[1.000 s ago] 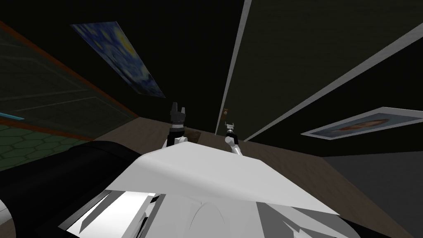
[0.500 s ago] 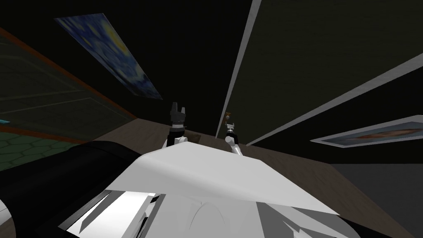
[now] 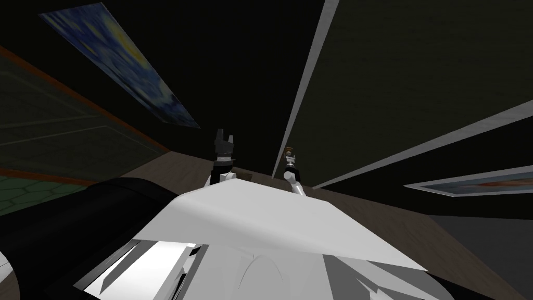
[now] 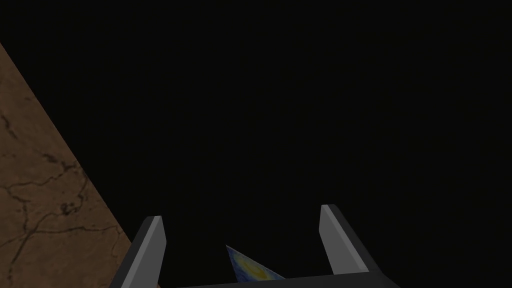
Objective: Pull the door open
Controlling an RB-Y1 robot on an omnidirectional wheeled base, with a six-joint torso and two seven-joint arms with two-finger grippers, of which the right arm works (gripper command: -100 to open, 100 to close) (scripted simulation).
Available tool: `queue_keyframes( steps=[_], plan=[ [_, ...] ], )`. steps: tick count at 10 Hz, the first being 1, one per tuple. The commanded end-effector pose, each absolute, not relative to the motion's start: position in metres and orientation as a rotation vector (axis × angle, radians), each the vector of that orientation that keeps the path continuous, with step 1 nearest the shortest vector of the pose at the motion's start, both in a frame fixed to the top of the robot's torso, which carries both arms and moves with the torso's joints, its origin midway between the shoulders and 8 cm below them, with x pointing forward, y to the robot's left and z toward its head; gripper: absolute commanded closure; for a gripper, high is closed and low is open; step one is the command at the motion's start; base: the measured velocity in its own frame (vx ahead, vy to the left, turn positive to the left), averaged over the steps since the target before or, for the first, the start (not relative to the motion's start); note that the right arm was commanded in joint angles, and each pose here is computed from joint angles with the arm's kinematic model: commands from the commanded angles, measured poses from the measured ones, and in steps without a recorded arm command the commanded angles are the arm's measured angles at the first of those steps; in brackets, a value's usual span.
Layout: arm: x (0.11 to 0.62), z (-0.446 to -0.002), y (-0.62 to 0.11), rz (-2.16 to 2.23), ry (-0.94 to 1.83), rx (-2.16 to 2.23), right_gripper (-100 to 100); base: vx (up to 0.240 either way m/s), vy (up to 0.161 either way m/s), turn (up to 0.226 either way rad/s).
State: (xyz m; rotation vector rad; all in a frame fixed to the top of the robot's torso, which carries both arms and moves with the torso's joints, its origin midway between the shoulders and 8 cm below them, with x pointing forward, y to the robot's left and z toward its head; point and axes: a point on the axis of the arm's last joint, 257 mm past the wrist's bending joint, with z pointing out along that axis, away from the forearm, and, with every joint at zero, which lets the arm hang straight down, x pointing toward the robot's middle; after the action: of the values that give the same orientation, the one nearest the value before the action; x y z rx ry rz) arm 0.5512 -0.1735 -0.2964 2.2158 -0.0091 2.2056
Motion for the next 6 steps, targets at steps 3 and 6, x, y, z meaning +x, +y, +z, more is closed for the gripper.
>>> queue_keyframes(
  steps=[3, 6],
  plan=[
    [0.5516, -0.2963, -0.1738, 2.206, -0.012, 2.216, -100, 0.147, 0.004, 0.003],
    [0.5516, -0.2963, -0.1738, 2.206, -0.012, 2.216, 100, -0.022, 0.002, 0.002]
  ],
)
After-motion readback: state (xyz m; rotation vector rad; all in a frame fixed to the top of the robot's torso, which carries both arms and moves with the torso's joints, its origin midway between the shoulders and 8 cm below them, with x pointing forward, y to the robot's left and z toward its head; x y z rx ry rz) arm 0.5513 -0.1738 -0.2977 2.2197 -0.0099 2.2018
